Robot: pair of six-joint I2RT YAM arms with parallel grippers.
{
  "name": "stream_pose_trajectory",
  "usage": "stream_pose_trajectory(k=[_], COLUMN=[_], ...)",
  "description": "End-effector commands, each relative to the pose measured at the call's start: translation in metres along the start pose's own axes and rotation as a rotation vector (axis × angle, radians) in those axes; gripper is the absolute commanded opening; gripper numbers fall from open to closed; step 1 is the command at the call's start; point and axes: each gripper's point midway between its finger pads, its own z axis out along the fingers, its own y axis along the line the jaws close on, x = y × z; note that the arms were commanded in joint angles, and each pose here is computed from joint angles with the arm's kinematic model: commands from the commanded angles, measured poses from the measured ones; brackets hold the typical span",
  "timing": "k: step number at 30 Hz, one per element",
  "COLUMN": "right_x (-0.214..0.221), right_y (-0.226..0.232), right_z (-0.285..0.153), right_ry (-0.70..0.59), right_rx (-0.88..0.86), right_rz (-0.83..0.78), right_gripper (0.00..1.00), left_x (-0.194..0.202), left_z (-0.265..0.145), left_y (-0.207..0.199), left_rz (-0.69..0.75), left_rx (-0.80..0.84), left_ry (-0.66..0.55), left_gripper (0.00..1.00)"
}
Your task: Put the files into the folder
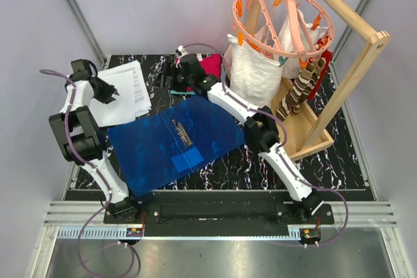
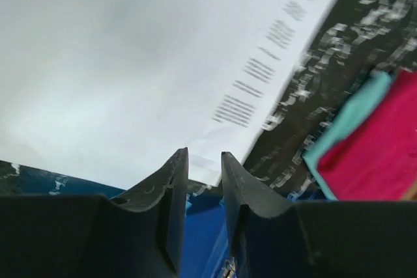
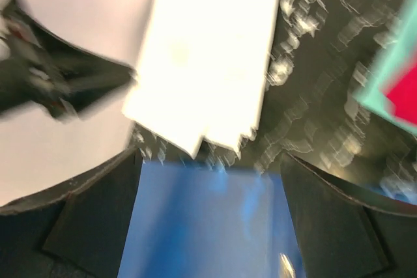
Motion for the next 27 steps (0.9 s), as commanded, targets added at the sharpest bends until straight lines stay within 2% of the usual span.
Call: stream_pose_trajectory(k=[1,2,6,8,13,14,15,16,17,18,19,20,22,23,27], right_x=[0.004,0.019,0.034,0.040,0.048,0.036,0.046,0.044,0.027,0.038,0.030,0.009,0.007,-0.011,-0.024], right_y=[0.049,0.046,0.053,0.056,0.032,0.040,0.021,0.017,0.032,0.014,0.008,0.027,0.011,0.027,0.028], right_z=[0.027,0.038,0.053,0.053,0.042,0.030,0.025,0.018,-0.001,-0.008,-0.018,-0.040,-0.058,-0.079,-0.112], right_ry=[-0.033,-0.021,-0.068,-0.068,-0.020,-0.028,0.014,0.024,0.005,0.042,0.036,-0.003,-0.002,-0.044,-0.095], right_rx=[-0.161,-0.166,-0.172,-0.161,-0.029,-0.018,0.045,0.064,0.058,0.110,0.127,0.113,0.165,0.148,0.126], right_rz=[0.083,0.099,0.062,0.022,-0.038,-0.046,-0.035,-0.046,-0.054,-0.050,-0.074,-0.094,-0.124,-0.139,-0.137], right_gripper=[0.98,0.99,1.00,1.00,0.99,0.98,0.98,0.98,0.98,0.98,0.98,0.99,1.00,1.00,1.00], left_x=[-0.011,-0.012,-0.012,-0.010,-0.015,-0.015,-0.005,-0.005,-0.002,0.007,0.010,0.016,0.019,0.023,0.042], left_z=[0.010,0.016,0.025,0.024,0.000,-0.001,-0.004,-0.001,-0.002,-0.005,-0.001,-0.001,-0.001,0.000,0.008], left_y=[0.009,0.017,0.029,0.031,0.016,0.013,-0.003,0.001,-0.001,-0.012,-0.006,-0.011,-0.006,-0.007,-0.001], left_rz=[-0.068,-0.073,-0.071,-0.009,0.238,0.293,0.359,0.403,0.442,0.492,0.525,0.557,0.594,0.610,0.685], left_rx=[-0.057,-0.087,-0.162,-0.177,-0.296,-0.324,-0.339,-0.409,-0.446,-0.466,-0.531,-0.554,-0.610,-0.612,-0.635], left_ry=[0.004,0.002,0.028,0.040,-0.106,-0.124,-0.134,-0.151,-0.156,-0.152,-0.155,-0.162,-0.174,-0.168,-0.125], left_gripper=[0.29,0.29,0.28,0.27,0.53,0.57,0.61,0.63,0.64,0.64,0.64,0.63,0.62,0.61,0.59])
